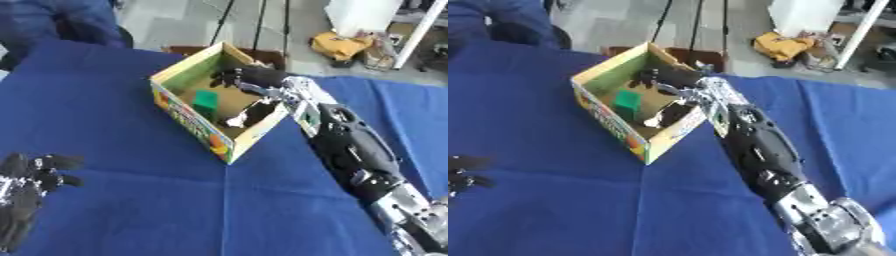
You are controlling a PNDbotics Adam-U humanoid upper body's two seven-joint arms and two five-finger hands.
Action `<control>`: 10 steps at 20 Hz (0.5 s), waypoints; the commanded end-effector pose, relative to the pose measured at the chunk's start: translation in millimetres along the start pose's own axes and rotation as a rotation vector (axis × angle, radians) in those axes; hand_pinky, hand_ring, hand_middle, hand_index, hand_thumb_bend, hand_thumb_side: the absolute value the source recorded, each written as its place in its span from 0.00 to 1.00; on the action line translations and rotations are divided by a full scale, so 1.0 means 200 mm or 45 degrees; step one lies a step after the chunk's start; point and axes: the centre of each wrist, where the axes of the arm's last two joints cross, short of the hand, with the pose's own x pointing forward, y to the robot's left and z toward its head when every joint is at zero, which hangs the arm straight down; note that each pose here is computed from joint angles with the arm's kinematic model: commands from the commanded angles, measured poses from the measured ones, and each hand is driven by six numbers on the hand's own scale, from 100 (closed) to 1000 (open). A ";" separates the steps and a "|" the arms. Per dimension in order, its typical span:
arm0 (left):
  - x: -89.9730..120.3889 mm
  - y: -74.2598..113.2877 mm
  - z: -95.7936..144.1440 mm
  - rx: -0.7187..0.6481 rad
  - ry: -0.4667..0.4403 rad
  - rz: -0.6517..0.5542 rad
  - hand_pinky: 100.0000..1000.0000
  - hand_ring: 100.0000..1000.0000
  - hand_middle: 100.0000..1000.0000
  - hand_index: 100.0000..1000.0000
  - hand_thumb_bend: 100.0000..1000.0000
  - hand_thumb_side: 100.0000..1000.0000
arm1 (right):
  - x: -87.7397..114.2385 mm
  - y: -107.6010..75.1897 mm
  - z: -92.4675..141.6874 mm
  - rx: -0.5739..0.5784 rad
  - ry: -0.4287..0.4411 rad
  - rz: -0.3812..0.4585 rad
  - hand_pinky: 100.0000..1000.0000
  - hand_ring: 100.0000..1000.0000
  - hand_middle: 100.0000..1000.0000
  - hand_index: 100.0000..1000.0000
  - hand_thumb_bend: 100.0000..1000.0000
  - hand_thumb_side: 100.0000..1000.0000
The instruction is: Pick up objects on the table and place them in the box.
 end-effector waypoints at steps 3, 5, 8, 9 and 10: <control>0.03 0.01 -0.01 0.004 -0.024 -0.015 0.57 0.78 0.54 0.59 0.35 1.00 | -0.02 -0.11 0.04 -0.056 -0.005 0.051 0.65 0.76 0.94 0.93 0.32 0.50; 0.03 0.02 0.00 0.013 -0.019 -0.015 0.57 0.78 0.54 0.59 0.36 1.00 | -0.02 -0.14 0.05 -0.100 -0.023 0.052 0.65 0.75 0.92 0.93 0.27 0.47; 0.02 0.03 0.01 0.033 -0.008 -0.014 0.57 0.77 0.54 0.59 0.36 1.00 | -0.02 -0.19 0.10 -0.201 -0.058 0.014 0.65 0.72 0.87 0.91 0.16 0.38; 0.02 0.03 0.02 0.040 -0.003 -0.014 0.57 0.77 0.54 0.59 0.36 1.00 | -0.02 -0.21 0.12 -0.242 -0.070 -0.010 0.65 0.71 0.86 0.91 0.13 0.37; 0.01 0.03 0.02 0.047 0.000 -0.014 0.57 0.77 0.54 0.59 0.36 1.00 | -0.02 -0.23 0.15 -0.283 -0.082 -0.035 0.65 0.71 0.85 0.91 0.12 0.34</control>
